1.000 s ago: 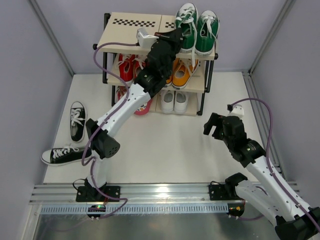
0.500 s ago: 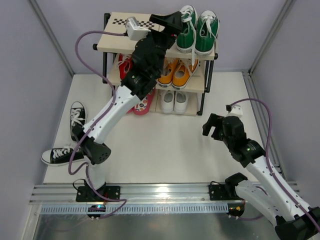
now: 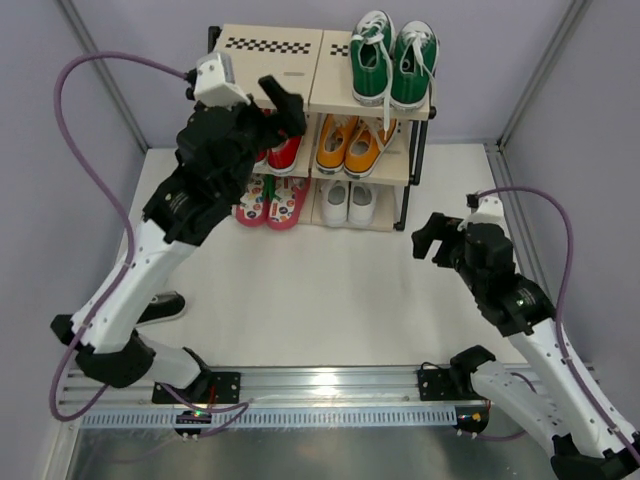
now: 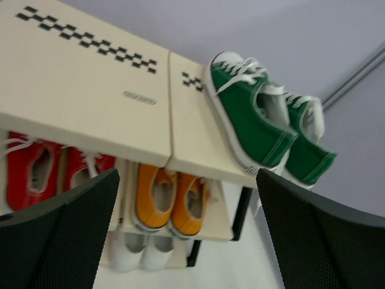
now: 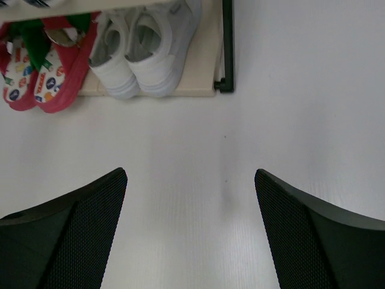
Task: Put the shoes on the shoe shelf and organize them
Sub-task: Place the shoe at the shoe shelf, then adjust the shoe at the shoe shelf.
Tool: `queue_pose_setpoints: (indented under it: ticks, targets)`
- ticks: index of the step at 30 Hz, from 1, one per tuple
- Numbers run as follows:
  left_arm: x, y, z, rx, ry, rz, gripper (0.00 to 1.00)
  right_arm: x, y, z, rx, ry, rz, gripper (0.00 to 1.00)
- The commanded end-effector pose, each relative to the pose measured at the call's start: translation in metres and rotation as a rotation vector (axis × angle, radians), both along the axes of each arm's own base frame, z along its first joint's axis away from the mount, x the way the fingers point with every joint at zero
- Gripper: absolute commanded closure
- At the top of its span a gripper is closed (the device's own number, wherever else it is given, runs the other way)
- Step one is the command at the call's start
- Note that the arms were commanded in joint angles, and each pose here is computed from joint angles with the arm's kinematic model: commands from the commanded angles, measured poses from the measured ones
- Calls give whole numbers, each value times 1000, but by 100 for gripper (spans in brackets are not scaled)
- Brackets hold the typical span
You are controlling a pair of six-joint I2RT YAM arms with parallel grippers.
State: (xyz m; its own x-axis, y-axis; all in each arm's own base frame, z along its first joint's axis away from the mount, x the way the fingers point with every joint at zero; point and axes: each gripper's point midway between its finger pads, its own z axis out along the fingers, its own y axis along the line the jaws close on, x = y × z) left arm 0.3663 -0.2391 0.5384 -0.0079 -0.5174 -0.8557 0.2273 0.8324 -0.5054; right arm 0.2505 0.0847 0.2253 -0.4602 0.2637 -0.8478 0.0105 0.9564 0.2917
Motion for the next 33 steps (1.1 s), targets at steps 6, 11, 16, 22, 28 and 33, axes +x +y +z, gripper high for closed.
queue_pose_setpoints:
  ticks: [6,11,16,22,28,33]
  targets:
    - [-82,125,-127,335,256,216,1,-22,-29,176,-29,-454,1,9]
    - [-107,140,-169,399,334,176,1,-22,-10,257,6,-627,99,9]
    - [-110,129,-215,462,429,110,1,24,3,269,-84,-524,90,9]
    - [-118,116,-266,455,534,43,1,63,5,299,-161,-551,38,9]
    - [-120,109,-294,433,582,20,1,94,23,300,-197,-559,75,9]
    - [-121,106,-303,435,608,14,1,104,33,305,-174,-584,92,9]
